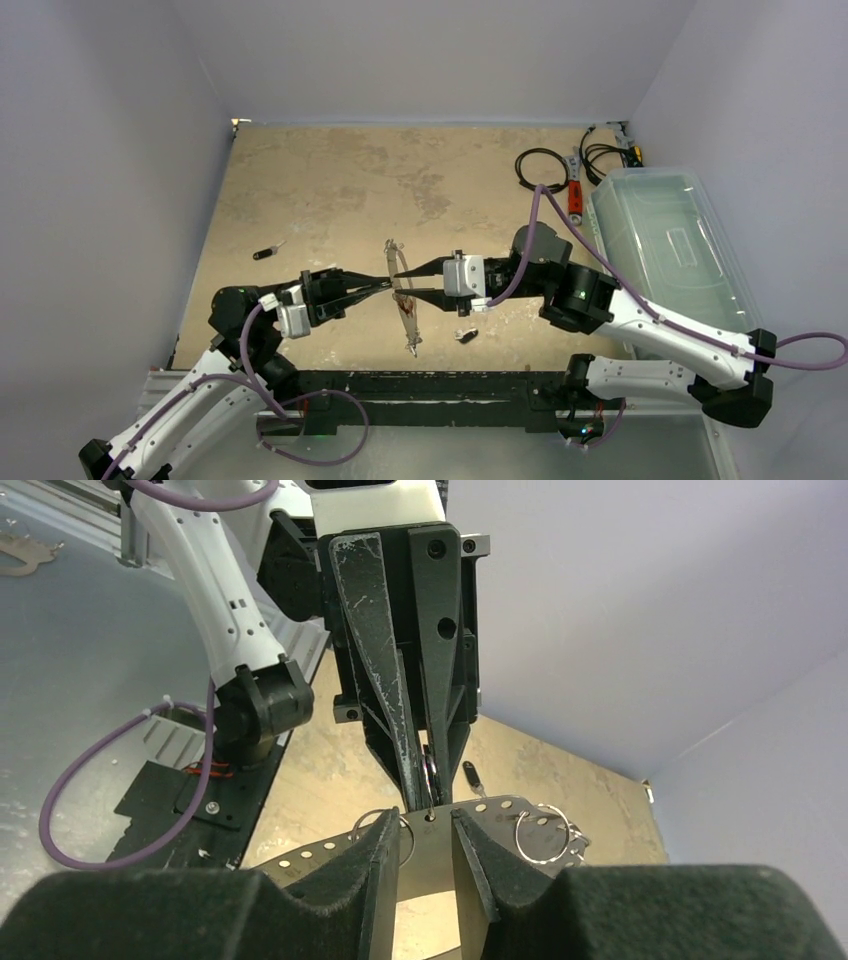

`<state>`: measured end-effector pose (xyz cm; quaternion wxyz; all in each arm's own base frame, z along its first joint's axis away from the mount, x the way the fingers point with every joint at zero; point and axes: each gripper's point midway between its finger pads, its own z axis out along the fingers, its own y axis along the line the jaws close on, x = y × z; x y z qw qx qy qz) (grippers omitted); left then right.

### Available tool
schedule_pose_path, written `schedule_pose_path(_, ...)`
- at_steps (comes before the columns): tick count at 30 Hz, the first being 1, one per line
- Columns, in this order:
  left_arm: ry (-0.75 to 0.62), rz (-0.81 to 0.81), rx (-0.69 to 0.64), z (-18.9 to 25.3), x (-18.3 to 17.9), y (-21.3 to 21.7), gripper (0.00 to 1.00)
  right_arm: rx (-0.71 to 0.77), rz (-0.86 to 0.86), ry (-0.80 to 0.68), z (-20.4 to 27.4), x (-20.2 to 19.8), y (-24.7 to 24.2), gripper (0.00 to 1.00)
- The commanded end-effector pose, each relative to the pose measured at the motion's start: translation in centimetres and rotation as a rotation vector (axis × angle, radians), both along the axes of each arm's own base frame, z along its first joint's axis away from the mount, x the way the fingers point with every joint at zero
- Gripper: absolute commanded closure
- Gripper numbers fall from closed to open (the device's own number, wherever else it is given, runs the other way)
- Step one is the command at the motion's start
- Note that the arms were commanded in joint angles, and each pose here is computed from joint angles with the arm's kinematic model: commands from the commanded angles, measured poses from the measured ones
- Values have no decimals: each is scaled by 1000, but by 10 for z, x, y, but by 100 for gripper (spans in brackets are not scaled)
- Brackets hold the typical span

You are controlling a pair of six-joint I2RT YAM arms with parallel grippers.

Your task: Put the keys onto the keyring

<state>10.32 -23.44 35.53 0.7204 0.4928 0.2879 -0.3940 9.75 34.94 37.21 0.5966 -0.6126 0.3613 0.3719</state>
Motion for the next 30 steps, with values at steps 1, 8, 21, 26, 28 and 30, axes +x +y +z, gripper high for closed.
schedule_pose_path(1, -38, -19, -33, 11, -6, 3, 100, 63, 46, -12, 28, -8, 2, 72)
schedule_pose_path(8, -41, -25, -31, 10, -7, 3, 100, 57, 51, -6, 27, -6, 8, 74)
schedule_pose_path(21, -45, -17, -40, 12, -7, 5, 100, 102, 16, -12, 42, -7, -6, 71)
schedule_pose_path(26, -43, -24, -51, 14, -9, 6, 100, 97, 3, -6, 40, -3, -4, 72)
schedule_pose_path(28, -42, -24, -51, 13, -8, 6, 100, 79, -5, -1, 35, 0, 0, 73)
schedule_pose_path(30, -43, -25, -52, 14, -8, 6, 100, 67, -8, 3, 31, 3, 3, 73)
